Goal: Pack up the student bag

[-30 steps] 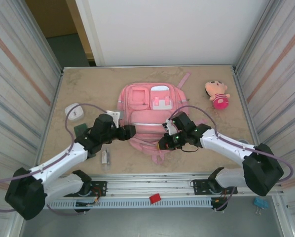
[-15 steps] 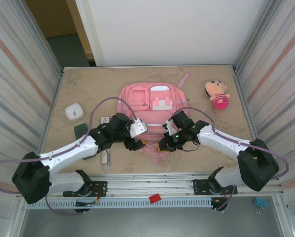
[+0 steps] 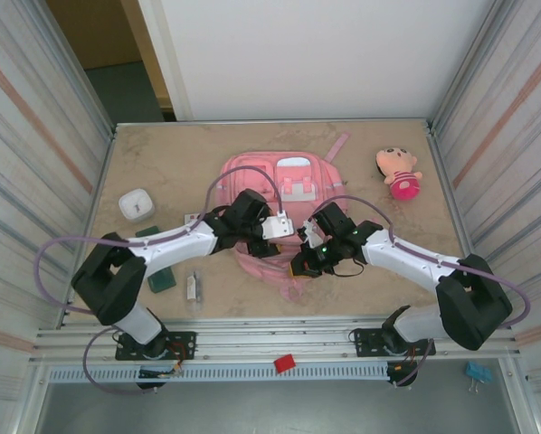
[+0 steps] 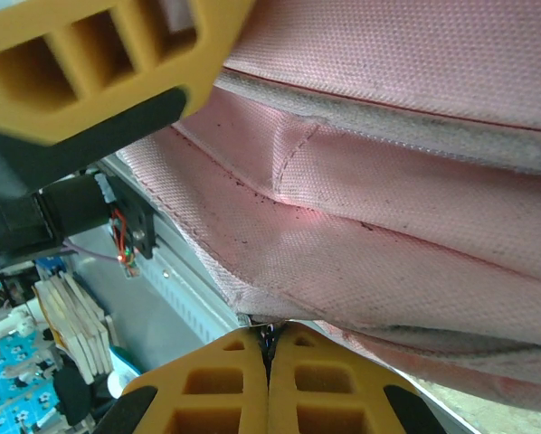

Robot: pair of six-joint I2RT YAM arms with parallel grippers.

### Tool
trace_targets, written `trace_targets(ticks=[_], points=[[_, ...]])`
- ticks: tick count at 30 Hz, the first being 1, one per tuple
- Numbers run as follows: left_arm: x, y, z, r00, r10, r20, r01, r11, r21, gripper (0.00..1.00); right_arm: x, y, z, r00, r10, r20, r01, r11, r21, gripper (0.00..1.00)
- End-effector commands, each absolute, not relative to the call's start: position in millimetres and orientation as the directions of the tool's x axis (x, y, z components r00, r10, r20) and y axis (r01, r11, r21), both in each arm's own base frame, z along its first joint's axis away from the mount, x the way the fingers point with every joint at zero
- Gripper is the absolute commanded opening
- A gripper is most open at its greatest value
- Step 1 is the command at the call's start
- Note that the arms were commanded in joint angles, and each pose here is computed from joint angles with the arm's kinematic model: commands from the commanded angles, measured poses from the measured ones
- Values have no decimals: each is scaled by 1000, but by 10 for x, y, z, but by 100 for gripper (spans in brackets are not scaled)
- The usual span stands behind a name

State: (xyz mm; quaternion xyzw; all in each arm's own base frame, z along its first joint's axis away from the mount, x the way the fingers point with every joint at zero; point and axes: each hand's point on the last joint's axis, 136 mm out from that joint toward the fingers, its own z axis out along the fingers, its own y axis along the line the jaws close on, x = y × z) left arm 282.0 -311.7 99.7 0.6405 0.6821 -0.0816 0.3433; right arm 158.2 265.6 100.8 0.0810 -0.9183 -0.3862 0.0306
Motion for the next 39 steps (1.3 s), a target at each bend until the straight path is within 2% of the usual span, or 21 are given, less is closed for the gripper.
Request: trace_targets(ticks=[1,2,3,5,6,7,10,13,18,26,32,36,39], points=[[2913,-3183,1222,80,813,-577,917,166,362,58,1536,2702,1229,-980,-193,-49,-164,642,749,0],[2930,-3194,1298,84,805,-588,912,176,371,53,1542,2677,1212,-982,-183,-48,-157,648,745,0],[2950,-3195,1428,88,791,-605,903,193,383,41,1549,2647,1186,-984,-171,-45,-148,656,740,0],[3008,-3174,1722,88,759,-645,879,246,409,10,1562,2565,1112,-989,-141,-36,-123,678,724,0],[3033,-3149,1861,89,744,-662,866,270,420,2,1566,2533,1080,-991,-130,-33,-114,687,718,0],[3045,-3112,2017,94,726,-682,857,289,426,0,1569,2503,1055,-992,-120,-31,-106,693,713,0],[3076,-2983,2454,95,654,-751,842,349,411,0,1558,2456,1011,-993,-110,-35,-103,706,701,0],[3056,-2871,2706,105,599,-793,850,360,384,0,1566,2430,1007,-994,-102,-50,-108,713,693,0],[3039,-2757,2560,123,669,-733,856,302,419,0,1608,2337,1138,-988,-94,-120,-151,722,676,0],[3206,-2628,2453,72,661,-747,853,346,390,0,1496,2238,1278,-981,-125,-150,-194,706,681,0],[3220,-2770,2260,15,616,-788,885,358,297,21,1423,2670,1499,-946,-228,-231,-322,578,750,0],[3119,-2816,2080,17,661,-750,906,308,291,37,1459,2786,1547,-938,-242,-247,-343,556,757,0],[2971,-2828,2147,54,646,-761,918,269,293,48,1477,2829,1543,-938,-249,-242,-342,543,767,0]])
